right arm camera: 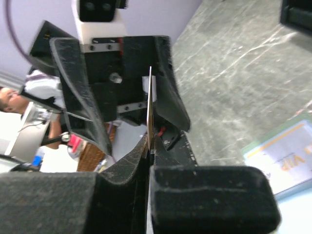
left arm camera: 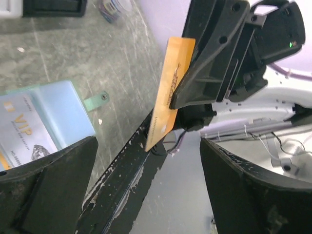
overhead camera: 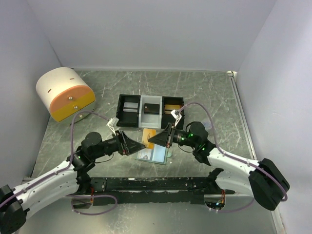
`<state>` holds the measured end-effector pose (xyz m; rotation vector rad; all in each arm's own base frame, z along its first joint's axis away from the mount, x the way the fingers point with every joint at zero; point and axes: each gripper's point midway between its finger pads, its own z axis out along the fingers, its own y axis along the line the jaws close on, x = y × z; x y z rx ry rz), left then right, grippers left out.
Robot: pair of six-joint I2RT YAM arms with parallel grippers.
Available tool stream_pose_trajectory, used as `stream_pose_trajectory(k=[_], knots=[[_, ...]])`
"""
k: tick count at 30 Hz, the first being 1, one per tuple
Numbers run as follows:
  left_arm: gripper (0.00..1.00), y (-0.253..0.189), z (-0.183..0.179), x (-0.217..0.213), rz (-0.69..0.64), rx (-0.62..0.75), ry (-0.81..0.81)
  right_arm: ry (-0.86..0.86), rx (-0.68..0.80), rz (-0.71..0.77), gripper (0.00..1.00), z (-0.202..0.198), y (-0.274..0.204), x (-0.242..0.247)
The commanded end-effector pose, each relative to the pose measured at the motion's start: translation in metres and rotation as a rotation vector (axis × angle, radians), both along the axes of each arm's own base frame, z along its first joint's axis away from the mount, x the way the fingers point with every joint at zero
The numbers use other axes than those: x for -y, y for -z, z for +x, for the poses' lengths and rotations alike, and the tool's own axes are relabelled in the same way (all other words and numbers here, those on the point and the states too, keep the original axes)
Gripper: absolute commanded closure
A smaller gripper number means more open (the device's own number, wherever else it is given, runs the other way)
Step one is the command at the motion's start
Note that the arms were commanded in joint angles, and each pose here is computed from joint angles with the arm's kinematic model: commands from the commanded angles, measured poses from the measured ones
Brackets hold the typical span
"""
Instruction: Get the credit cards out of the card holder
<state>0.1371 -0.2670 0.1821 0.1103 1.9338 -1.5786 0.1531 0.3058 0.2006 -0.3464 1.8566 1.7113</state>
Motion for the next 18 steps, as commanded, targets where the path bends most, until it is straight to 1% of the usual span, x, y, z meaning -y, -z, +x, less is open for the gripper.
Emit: stream_pose_trajectory(k=[1, 4, 8, 12, 18], knots=[[0.00, 0.011, 0.018, -0.022, 0.223, 0.013, -0.125, 0.091, 0.048, -0.140, 1.00, 0.016, 0.017, 0.008], [0.00, 0.017, 0.026, -0.042, 0.362, 0.001, -0.207, 0.130, 0.070, -0.200, 1.00, 0.021, 0.021, 0.014], [0.00, 0.011, 0.040, -0.070, 0.540, 0.019, -0.315, 0.190, 0.126, -0.283, 1.00, 0.031, 0.023, 0.025], [0.00, -0.006, 0.056, -0.090, 0.679, 0.081, -0.391, 0.245, 0.219, -0.353, 1.00, 0.042, 0.015, 0.035], [0.00, -0.013, 0.086, -0.123, 0.974, 0.123, -0.503, 0.321, 0.388, -0.503, 1.00, 0.066, 0.000, 0.050]])
